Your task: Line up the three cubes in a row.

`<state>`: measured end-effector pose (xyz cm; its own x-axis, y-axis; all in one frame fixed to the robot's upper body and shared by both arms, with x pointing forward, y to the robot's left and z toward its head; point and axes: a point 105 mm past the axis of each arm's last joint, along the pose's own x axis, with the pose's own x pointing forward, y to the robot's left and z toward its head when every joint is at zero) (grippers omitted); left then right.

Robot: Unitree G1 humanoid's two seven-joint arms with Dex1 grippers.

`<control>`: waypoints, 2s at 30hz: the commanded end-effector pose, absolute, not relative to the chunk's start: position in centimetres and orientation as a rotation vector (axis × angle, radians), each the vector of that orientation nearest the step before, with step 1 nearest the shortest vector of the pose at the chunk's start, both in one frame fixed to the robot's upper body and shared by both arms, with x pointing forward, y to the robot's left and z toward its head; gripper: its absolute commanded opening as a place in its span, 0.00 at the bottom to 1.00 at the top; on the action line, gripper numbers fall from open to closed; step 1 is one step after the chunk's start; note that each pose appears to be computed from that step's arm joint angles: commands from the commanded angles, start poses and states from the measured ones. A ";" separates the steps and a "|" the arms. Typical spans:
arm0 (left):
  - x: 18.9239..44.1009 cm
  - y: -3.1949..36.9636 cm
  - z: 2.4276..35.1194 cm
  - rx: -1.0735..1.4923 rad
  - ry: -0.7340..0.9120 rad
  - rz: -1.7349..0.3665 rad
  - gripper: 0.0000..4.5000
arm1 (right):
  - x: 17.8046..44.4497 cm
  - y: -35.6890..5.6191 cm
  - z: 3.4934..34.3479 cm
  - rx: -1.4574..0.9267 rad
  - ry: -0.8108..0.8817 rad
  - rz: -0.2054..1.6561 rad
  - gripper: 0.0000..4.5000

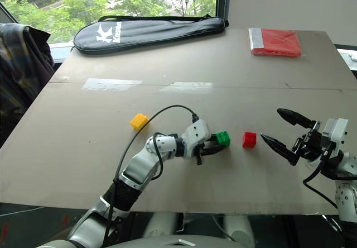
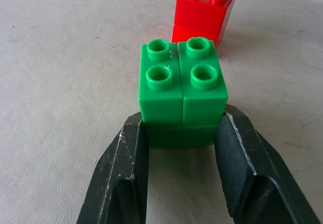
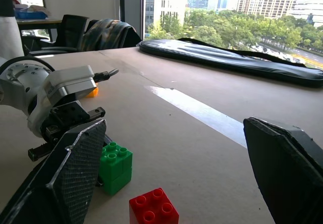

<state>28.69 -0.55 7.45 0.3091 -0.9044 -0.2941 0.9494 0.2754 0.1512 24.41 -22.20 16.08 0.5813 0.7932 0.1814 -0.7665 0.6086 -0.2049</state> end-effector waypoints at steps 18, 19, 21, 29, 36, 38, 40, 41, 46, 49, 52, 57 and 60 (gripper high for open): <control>32.6 1.4 7.5 0.626 -0.054 -1.597 0.27 | 22.8 -22.8 15.4 -0.109 -0.199 0.966 1.00; 32.7 1.4 7.3 0.620 -0.044 -1.598 0.27 | 22.5 -23.0 15.1 -0.115 -0.179 0.970 1.00; 32.6 1.3 7.2 0.616 -0.043 -1.607 0.27 | 22.2 -23.3 14.8 -0.123 -0.158 0.975 1.00; 32.1 1.2 6.5 0.574 -0.008 -1.632 0.27 | 21.9 -24.2 13.8 -0.149 -0.118 0.996 1.00; 31.8 1.5 6.3 0.527 0.021 -1.656 0.67 | 22.3 -24.4 13.8 -0.157 -0.126 1.008 1.00; 32.0 1.6 6.2 0.545 0.025 -1.642 0.88 | 22.4 -24.4 13.8 -0.159 -0.127 1.011 1.00; 32.0 1.7 6.1 0.559 0.032 -1.646 0.98 | 22.4 -24.4 13.7 -0.160 -0.128 1.013 1.00; 32.0 1.8 5.9 0.574 0.033 -1.642 0.98 | 22.4 -24.4 13.7 -0.160 -0.128 1.013 1.00; 31.8 1.9 5.7 0.583 0.034 -1.650 0.98 | 22.4 -24.6 13.5 -0.160 -0.127 1.009 1.00; 31.4 1.7 5.5 0.578 0.027 -1.665 0.98 | 22.3 -24.6 13.2 -0.158 -0.128 1.006 1.00; 31.3 1.4 5.5 0.566 0.028 -1.667 0.98 | 22.3 -24.5 13.2 -0.157 -0.130 1.007 1.00; 31.0 0.9 5.7 0.535 0.037 -1.702 0.98 | 22.2 -24.0 13.2 -0.157 -0.131 1.009 1.00; 30.7 0.8 5.8 0.519 0.047 -1.724 0.98 | 22.2 -23.9 13.3 -0.158 -0.131 1.008 1.00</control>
